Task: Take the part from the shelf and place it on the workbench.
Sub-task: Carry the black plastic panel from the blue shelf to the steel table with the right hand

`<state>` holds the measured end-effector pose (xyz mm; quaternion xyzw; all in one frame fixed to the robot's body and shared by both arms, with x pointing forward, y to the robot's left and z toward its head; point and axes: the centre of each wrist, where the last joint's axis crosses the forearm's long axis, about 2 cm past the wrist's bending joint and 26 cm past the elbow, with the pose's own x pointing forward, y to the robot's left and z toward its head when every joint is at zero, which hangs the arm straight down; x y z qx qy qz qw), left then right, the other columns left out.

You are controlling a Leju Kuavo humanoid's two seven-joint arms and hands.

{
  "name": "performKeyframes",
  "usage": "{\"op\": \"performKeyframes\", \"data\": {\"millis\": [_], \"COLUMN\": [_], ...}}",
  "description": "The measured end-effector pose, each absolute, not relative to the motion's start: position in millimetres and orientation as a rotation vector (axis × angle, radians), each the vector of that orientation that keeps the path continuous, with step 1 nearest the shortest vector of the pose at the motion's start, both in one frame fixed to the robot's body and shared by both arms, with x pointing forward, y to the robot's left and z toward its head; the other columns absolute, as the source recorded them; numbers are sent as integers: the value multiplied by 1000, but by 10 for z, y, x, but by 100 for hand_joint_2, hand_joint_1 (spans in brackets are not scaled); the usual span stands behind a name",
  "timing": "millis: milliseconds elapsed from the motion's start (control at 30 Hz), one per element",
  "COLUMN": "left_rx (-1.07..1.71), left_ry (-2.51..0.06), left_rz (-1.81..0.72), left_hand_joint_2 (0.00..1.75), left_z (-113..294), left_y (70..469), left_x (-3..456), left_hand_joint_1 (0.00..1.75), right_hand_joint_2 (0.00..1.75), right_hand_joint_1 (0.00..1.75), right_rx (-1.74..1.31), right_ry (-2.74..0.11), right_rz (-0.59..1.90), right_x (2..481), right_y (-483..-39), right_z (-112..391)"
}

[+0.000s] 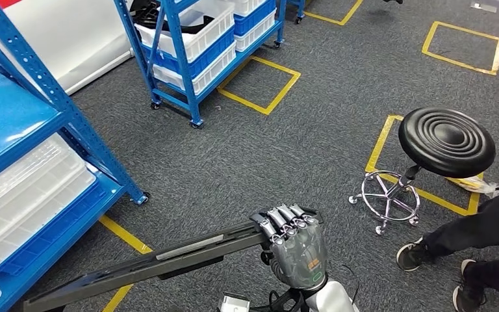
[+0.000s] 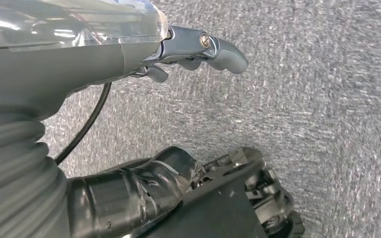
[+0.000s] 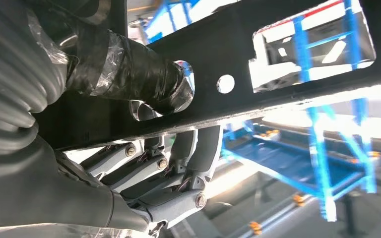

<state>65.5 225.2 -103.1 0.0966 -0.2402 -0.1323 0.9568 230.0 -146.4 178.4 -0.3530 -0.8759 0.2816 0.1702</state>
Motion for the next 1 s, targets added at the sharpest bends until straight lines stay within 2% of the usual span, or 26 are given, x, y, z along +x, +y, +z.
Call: {"op": "performKeyframes", "data": {"millis": [1000], "left_rx": [197], "left_ry": [-493], "left_rz": [-265], "left_hand_joint_2": [175], "left_z": [-1026], "left_y": [2253], "left_x": [687], "left_hand_joint_1": [0], "right_hand_joint_2": [175], "right_hand_joint_1": [175], "right_rx": [-1020], "right_ry": [-2473], "right_rz": [781], "right_x": [2302], "right_y": [-1479], "right_z": [1791]}}
